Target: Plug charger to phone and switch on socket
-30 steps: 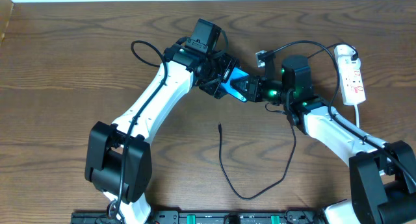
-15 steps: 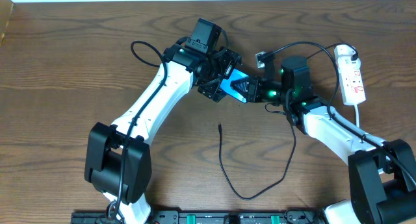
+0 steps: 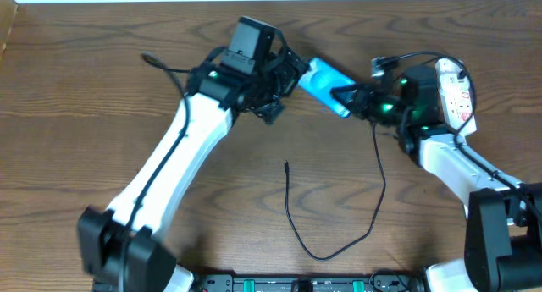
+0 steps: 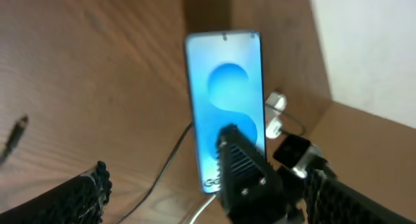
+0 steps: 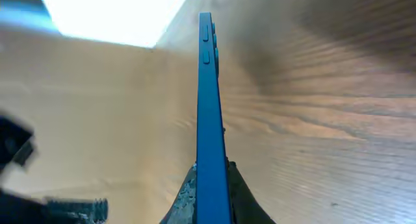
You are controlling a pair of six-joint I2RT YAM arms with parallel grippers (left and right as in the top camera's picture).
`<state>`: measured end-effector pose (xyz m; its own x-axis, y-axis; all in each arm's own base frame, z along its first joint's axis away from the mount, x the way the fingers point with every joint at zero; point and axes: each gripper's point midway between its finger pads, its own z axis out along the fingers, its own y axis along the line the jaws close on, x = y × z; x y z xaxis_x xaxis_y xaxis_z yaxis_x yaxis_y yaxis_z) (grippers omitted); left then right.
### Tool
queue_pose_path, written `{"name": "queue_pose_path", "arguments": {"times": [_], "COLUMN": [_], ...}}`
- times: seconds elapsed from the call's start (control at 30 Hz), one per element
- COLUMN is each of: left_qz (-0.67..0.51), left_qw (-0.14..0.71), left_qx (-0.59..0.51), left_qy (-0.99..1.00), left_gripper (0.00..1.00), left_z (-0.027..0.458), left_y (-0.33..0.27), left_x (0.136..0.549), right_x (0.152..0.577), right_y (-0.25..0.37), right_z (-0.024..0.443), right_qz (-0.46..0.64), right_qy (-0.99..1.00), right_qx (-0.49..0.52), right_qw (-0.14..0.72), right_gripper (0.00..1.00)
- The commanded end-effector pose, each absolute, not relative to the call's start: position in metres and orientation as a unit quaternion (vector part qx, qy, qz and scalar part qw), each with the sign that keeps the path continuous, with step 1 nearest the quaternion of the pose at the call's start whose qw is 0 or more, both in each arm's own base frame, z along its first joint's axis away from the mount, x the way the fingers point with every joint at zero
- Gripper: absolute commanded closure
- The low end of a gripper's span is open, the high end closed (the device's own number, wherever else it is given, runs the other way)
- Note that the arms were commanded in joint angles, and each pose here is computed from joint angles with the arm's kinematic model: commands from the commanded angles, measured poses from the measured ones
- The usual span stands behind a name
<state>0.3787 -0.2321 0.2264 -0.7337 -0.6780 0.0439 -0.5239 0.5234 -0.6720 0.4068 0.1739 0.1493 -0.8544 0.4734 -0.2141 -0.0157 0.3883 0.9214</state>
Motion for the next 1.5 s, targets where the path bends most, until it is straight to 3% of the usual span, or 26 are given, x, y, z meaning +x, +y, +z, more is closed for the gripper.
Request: {"name": "queue_pose_path", "arguments": {"times": [0.0, 0.27, 0.53, 1.47], "left_qz": [-0.322, -0.333, -0.347, -0.434], "left_qw": [0.174, 0.164, 0.134, 0.183], "left_qx": [-0.347, -0.383, -0.458, -0.396], "left_qy": [0.864, 0.846, 0.807, 0.788], "left_gripper": [0.05, 0.05, 0.05, 0.02], "left_z": [0.243, 0.249, 0.249, 0.290], "left_y": [-0.213, -0.212, -0.212, -0.234], "left_x": [0.386, 0.385, 0.385, 0.411], "right_x": [0.401, 0.397, 0.393, 0.389], "right_y": [0.176, 0.190, 0.204, 0.213], "right_z": [0.173, 0.223, 0.276, 0.283], "right_qz": [0.606, 0.684, 0.742, 0.750], "right_qy": [0.755, 0.672, 0.626, 0.622], "right_qx": [0.217, 0.282, 0.237, 0.218], "right_qw": [0.129, 0.012, 0.035, 0.044], "right_gripper": [0.99, 0.99, 0.98, 0.98]}}
